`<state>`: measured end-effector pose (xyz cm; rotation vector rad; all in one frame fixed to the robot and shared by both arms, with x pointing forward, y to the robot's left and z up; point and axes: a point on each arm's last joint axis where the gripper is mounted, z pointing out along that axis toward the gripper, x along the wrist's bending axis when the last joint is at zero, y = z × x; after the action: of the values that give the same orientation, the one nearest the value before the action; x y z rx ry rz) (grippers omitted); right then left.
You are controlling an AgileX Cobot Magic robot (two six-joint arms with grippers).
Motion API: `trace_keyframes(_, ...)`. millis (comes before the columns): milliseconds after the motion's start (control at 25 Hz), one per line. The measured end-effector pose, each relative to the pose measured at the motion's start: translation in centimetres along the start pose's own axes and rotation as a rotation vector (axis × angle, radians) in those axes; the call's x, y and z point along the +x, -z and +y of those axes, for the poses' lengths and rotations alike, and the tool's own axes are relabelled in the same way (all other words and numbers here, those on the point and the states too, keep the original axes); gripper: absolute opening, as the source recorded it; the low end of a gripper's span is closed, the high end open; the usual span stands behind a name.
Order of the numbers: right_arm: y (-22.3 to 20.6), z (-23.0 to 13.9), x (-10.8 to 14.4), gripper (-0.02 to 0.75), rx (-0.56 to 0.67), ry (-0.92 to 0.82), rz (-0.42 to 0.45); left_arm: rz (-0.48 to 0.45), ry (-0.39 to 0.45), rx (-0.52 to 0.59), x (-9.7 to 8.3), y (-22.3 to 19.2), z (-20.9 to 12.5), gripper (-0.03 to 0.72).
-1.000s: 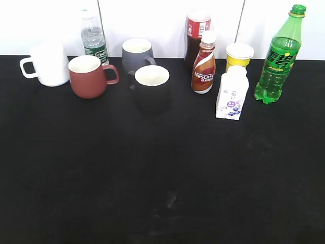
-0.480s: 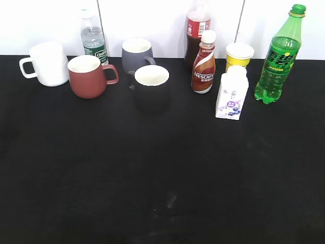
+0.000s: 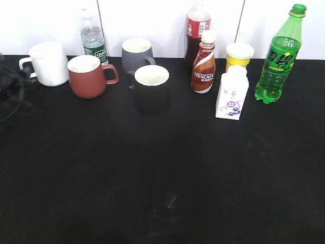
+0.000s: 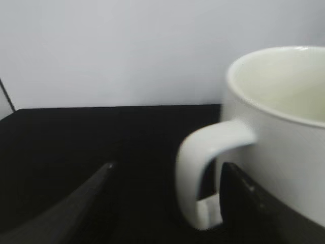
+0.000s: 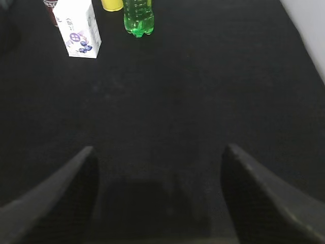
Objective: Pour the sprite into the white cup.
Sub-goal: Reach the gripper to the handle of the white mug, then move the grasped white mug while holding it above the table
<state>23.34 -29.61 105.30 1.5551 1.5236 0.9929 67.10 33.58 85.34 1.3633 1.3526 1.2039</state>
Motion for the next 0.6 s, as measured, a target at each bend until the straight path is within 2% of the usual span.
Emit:
trace_keyframes(200,0.0,0.0,0.0,0.557,0.0,0.0,0.0,0.018,0.002,0.025,0.9,-3.2,-0.7,0.479)
trace_keyframes(440,0.0,0.0,0.0,0.557,0.0,0.0,0.0,0.001,-0.021,0.033,1.0,-6.3,-0.4,0.4)
trace_keyframes(480,0.0,0.0,0.0,0.557,0.0,0.0,0.0,-0.001,-0.025,0.034,1.0,-6.7,-0.3,0.349)
trace_keyframes(520,0.0,0.0,0.0,0.557,0.0,0.0,0.0,-0.011,-0.024,0.032,0.9,-6.8,-0.3,0.26)
trace_keyframes(560,0.0,0.0,0.0,0.557,0.0,0.0,0.0,-0.018,-0.012,0.033,0.8,-6.8,-0.3,0.132)
trace_keyframes(600,0.0,0.0,0.0,0.557,0.0,0.0,0.0,-0.019,0.0,0.029,0.8,-6.8,-0.2,0.089)
